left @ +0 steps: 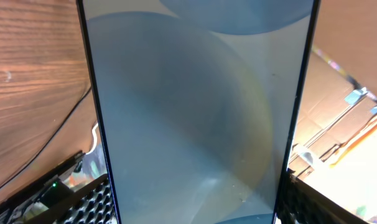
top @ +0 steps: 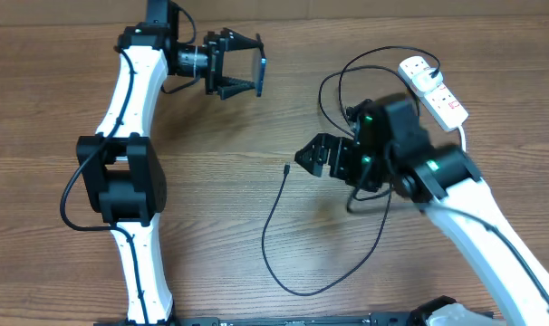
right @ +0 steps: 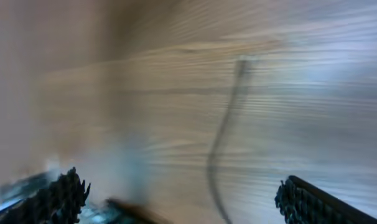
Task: Plug charger to phone and switch on socket
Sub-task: 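Move the right gripper forward over the cable's USB-C plug, then lower the right gripper and close it on the USB-C plug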
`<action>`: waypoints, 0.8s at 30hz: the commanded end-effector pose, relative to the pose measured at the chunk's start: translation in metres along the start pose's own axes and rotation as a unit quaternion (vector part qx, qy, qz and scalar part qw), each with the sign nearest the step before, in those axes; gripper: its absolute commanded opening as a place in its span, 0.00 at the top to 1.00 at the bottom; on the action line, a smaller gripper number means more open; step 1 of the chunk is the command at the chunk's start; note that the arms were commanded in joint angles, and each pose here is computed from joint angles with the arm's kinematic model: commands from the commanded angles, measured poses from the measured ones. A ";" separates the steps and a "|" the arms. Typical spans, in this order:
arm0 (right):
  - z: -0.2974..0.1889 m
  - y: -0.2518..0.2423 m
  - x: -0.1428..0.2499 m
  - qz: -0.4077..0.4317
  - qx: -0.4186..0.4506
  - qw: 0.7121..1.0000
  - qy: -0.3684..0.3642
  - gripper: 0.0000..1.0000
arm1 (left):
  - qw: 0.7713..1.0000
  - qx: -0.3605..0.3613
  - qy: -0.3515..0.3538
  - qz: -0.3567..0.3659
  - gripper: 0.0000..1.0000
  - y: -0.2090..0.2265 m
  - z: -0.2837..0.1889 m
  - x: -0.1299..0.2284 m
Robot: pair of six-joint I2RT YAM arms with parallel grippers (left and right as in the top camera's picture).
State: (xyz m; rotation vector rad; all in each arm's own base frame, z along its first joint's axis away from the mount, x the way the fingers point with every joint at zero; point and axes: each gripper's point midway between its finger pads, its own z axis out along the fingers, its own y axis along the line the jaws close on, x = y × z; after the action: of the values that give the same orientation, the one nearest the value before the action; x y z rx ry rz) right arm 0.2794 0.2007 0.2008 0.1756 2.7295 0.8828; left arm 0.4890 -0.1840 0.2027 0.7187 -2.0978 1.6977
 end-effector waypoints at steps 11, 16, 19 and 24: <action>0.078 -0.018 -0.032 -0.005 0.182 0.983 0.037 0.00 | 1.000 0.024 0.005 -0.002 0.25 -0.014 -0.015 0.002; 0.091 -0.016 -0.037 0.029 0.176 0.984 0.026 0.09 | 0.999 0.031 -0.005 -0.007 0.25 -0.014 -0.028 -0.004; 0.093 -0.015 -0.038 0.041 0.177 0.983 0.018 0.16 | 0.999 0.036 -0.012 -0.009 0.25 -0.015 -0.036 -0.007; 0.101 -0.032 -0.038 0.054 0.225 0.973 -0.009 0.21 | 0.999 0.043 -0.022 -0.012 0.25 -0.015 -0.049 -0.013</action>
State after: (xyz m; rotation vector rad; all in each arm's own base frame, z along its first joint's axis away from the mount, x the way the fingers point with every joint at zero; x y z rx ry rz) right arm 0.3385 0.2260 0.1174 0.3457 2.9206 0.3498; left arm 0.5022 -0.1442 0.2027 0.8391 -2.0736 1.7243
